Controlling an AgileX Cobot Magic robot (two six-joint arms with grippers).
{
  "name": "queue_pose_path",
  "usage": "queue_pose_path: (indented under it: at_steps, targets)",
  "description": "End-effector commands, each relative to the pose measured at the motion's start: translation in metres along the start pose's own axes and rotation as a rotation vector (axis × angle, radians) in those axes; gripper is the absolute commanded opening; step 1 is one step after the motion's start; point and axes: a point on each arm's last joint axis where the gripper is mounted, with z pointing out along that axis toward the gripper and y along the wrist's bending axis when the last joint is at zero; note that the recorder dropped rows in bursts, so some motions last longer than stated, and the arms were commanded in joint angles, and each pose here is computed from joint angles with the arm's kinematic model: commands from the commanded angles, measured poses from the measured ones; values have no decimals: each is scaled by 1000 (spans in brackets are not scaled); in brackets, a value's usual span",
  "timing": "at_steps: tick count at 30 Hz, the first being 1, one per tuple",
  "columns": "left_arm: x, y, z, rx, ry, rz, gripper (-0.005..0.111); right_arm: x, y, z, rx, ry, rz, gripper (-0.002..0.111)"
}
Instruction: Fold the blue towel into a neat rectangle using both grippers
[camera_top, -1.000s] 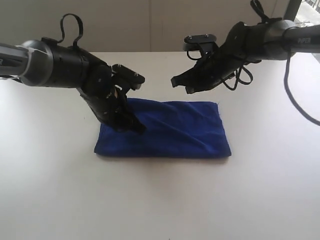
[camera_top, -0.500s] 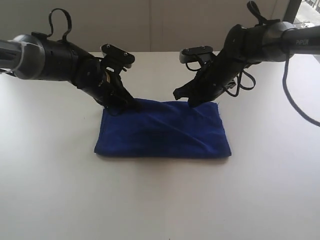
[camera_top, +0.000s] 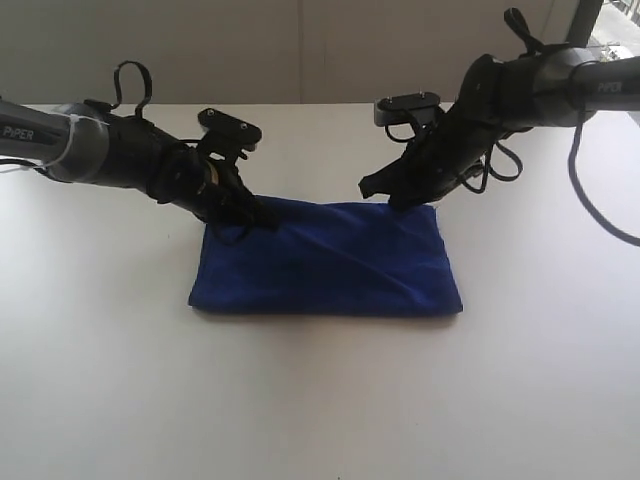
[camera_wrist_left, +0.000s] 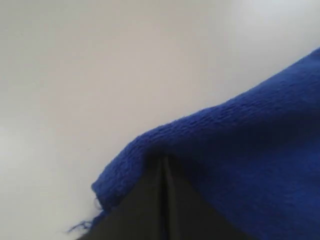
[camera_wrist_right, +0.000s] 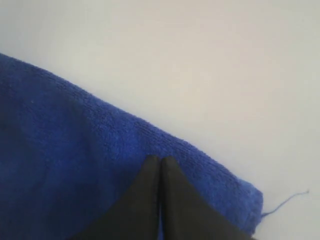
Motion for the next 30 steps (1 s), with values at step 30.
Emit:
queue_pose_path:
  at_steps: [30]
  targets:
    - [-20, -14, -51, 17, 119, -52, 0, -6, 13, -1, -91, -53, -39, 0]
